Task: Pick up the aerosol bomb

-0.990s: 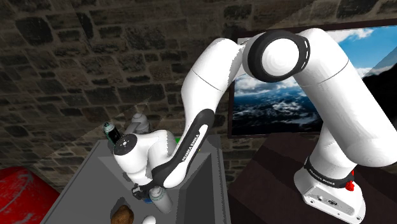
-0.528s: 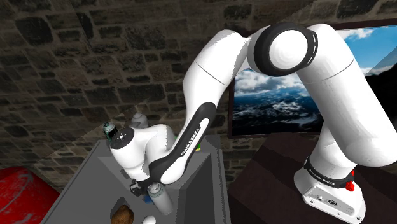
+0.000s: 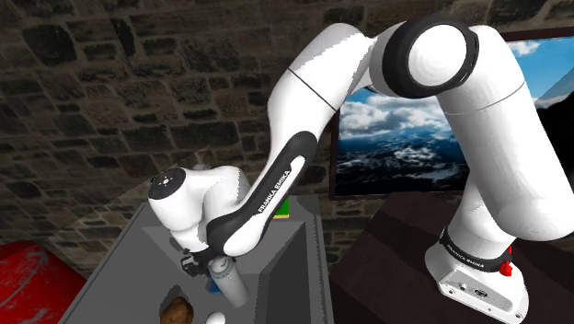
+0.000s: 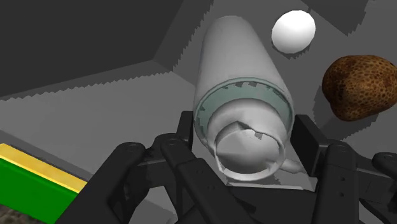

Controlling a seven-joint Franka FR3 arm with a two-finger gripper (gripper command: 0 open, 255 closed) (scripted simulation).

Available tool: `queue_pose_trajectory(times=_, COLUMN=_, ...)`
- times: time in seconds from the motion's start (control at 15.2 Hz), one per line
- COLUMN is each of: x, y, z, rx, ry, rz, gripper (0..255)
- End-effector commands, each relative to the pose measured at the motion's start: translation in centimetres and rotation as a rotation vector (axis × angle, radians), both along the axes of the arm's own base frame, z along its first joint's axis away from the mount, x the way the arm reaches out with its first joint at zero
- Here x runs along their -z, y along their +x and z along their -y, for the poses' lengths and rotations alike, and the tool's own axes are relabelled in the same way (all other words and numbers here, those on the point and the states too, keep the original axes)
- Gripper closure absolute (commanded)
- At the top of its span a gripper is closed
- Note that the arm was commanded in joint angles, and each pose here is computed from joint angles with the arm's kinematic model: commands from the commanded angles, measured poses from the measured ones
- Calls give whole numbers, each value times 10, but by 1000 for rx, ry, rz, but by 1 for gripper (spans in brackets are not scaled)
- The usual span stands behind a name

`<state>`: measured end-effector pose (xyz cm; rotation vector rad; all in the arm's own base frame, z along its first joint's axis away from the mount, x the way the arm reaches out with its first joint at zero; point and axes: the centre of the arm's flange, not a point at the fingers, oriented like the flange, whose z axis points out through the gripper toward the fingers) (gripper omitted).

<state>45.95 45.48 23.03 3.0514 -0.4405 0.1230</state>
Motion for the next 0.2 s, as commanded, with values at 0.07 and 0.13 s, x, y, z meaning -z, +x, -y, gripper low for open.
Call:
queue_pose_trajectory(times=0.07, x=-13, y=0, z=0, rx=0, ry=0, rz=0, gripper=255)
queue_pose_trajectory(times=0.13, x=-13, y=0, z=0, rx=0, ry=0, rz=0, gripper=255)
